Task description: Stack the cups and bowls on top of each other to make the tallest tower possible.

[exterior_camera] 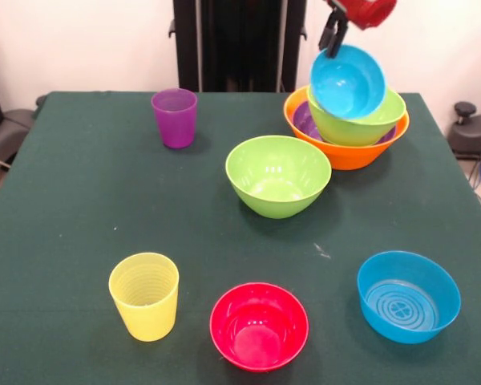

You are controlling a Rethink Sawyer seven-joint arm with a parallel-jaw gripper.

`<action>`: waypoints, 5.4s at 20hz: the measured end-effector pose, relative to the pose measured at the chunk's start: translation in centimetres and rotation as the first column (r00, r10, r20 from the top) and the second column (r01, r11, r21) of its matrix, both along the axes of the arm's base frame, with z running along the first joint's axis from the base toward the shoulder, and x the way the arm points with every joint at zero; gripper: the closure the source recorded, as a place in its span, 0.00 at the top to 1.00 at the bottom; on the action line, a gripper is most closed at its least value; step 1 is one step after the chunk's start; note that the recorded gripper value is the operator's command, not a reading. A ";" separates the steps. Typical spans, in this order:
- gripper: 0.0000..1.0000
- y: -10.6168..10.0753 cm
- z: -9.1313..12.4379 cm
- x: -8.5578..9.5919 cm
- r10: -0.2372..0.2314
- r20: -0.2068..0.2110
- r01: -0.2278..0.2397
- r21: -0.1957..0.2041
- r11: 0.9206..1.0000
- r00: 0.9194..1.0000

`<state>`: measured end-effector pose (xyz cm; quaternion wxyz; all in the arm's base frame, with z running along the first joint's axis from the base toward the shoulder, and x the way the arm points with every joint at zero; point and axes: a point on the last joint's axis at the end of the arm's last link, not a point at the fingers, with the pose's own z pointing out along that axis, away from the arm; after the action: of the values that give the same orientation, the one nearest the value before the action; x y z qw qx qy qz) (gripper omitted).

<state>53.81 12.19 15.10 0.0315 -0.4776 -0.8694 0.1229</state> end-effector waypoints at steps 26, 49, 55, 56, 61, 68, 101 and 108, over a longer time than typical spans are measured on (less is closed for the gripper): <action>0.00 5.9 3.1 2.1 0.101 0.023 -0.102 0.024 0.994 0.995; 0.00 2.2 1.5 -0.9 0.041 0.063 -0.042 0.007 0.999 0.997; 0.00 1.8 0.4 -2.2 0.035 0.058 -0.035 0.004 0.999 0.998; 0.00 1.6 0.2 -2.5 0.032 0.059 -0.033 0.003 0.999 0.998; 0.00 1.0 -0.5 -3.5 0.019 0.052 -0.019 0.003 1.000 0.998; 1.00 0.4 -0.6 -4.3 0.004 0.037 -0.004 0.004 1.000 0.999; 1.00 0.5 1.1 -1.2 0.030 0.067 -0.030 0.006 1.000 0.997; 1.00 0.5 -0.1 -0.5 0.038 0.055 -0.038 -0.002 0.999 0.998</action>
<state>53.33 12.68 14.95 0.0051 -0.4641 -0.8788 0.1108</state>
